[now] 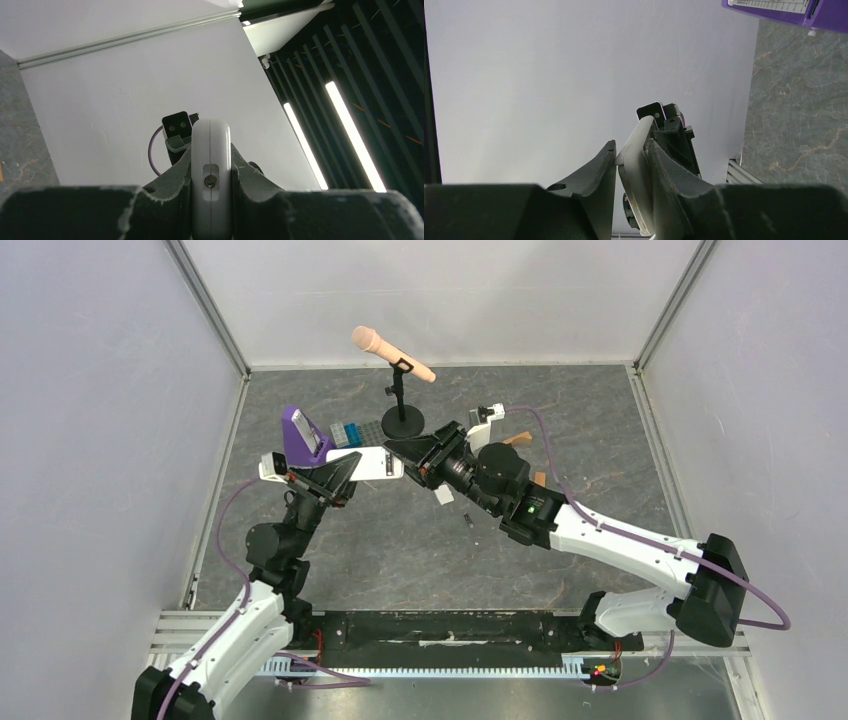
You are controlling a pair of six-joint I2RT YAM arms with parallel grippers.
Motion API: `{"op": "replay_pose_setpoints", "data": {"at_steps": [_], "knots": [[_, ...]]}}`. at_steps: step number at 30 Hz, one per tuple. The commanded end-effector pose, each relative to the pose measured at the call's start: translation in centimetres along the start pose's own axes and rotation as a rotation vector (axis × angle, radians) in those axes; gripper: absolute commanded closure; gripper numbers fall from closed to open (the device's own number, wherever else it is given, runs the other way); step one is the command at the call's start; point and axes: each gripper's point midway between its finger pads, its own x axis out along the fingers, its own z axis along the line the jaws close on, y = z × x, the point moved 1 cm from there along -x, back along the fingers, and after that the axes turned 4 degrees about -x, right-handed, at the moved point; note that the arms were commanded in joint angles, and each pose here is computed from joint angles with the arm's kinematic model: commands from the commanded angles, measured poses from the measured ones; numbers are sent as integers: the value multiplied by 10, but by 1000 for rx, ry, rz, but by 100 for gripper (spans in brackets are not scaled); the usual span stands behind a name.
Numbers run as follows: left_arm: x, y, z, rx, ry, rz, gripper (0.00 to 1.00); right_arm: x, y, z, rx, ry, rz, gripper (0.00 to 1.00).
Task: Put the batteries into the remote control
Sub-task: Load the battery into the remote control.
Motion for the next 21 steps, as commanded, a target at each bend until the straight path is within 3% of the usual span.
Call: {"op": "replay_pose_setpoints", "data": {"at_steps": [1, 5, 21], "knots": [[10, -1, -63, -123, 144, -12, 98, 3, 2, -11, -81, 59, -1, 79], [13, 4, -74, -108, 107, 5, 98, 4, -7, 0, -220, 75, -33, 80], [20, 2, -103, -121, 135, -12, 98, -12, -11, -42, -378, 151, -38, 87]]}}
